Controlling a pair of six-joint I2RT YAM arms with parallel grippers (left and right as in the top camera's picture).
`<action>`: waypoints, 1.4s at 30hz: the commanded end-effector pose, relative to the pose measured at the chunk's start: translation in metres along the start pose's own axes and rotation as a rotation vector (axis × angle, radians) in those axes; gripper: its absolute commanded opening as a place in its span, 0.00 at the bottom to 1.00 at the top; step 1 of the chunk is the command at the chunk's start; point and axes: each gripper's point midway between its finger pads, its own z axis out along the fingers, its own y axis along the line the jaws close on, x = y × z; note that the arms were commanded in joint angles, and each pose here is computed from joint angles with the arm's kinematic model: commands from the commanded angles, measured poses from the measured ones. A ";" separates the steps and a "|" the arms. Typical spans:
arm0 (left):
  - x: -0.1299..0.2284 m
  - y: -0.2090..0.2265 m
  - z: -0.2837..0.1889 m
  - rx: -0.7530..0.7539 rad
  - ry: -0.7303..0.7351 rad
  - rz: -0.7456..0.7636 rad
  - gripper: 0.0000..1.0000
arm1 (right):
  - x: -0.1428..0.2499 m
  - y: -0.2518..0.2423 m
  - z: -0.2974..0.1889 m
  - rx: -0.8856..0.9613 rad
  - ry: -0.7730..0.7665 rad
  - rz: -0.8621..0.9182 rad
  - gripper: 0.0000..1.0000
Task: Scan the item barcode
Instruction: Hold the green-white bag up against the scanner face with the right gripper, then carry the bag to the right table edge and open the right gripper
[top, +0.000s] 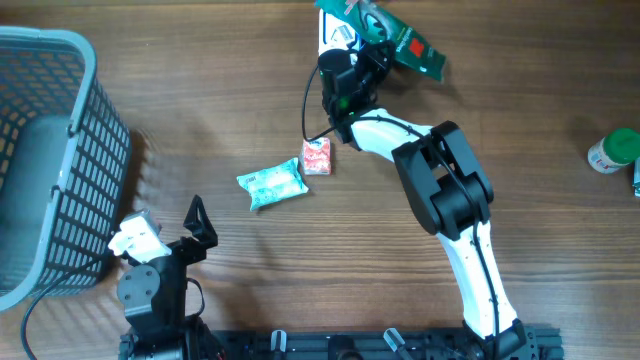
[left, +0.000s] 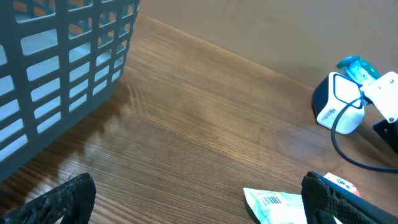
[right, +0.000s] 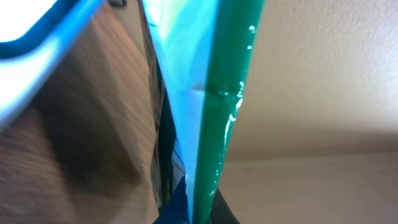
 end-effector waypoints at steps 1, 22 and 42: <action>0.001 0.000 0.000 0.003 -0.003 0.020 1.00 | -0.003 0.005 -0.006 0.014 0.021 -0.125 0.04; 0.001 0.000 0.000 0.003 -0.003 0.020 1.00 | 0.111 -0.135 0.032 -0.236 0.199 0.210 0.04; 0.001 0.000 0.000 0.003 -0.003 0.020 1.00 | 0.495 -0.171 0.140 -0.211 0.863 0.737 0.05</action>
